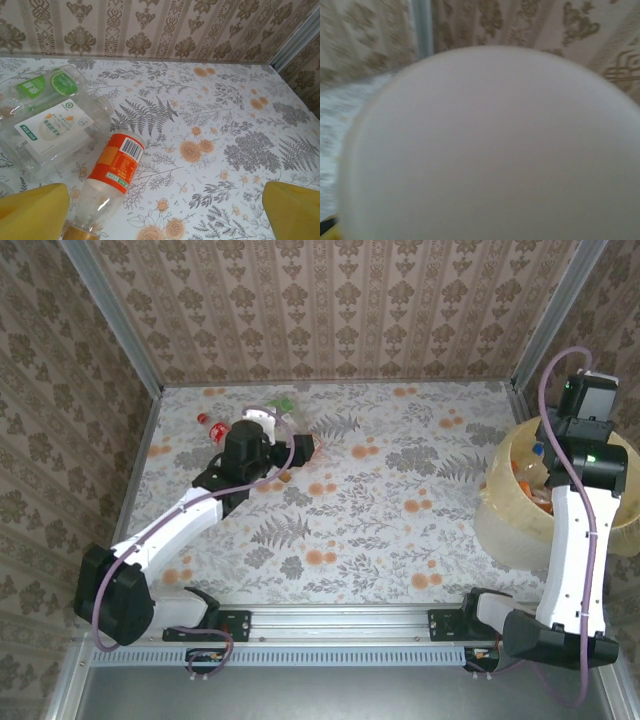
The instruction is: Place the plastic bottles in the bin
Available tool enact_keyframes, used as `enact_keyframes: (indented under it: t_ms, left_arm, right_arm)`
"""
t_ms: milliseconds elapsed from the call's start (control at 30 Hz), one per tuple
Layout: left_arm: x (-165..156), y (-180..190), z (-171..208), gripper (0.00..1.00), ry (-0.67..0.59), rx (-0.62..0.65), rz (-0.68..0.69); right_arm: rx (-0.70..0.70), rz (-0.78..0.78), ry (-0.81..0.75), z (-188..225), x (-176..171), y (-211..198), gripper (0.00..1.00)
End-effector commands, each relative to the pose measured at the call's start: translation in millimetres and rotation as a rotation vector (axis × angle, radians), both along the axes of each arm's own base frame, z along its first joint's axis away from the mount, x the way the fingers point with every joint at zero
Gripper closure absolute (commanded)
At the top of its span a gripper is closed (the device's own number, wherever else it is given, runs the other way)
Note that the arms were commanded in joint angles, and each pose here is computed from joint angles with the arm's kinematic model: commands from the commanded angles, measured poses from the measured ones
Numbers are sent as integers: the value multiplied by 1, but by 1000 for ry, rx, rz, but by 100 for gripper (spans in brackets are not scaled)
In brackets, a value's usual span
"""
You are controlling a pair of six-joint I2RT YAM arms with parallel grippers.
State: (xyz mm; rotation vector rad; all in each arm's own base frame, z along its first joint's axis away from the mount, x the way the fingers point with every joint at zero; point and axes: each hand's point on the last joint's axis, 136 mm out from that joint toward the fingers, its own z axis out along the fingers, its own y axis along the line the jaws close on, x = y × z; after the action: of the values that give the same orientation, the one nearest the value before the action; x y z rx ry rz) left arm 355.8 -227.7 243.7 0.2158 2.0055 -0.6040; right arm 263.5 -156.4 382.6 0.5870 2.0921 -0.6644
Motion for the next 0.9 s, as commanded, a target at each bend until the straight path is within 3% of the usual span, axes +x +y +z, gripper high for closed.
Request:
enact_keyframes:
  t_ms: [0, 400, 567, 867]
  left_arm:
    - [7, 0, 17, 0, -10, -54, 26]
    - [9, -4, 15, 0, 22, -57, 23]
    - [10, -4, 12, 0, 34, -61, 31]
    - [11, -4, 7, 0, 52, -59, 36]
  right_arm:
    - [-240, -91, 297, -12, -27, -32, 56]
    - [-295, -100, 583, -63, -41, -67, 43]
    - [-257, -77, 643, -75, -47, -63, 19]
    - [-234, -66, 595, -70, -39, -56, 14]
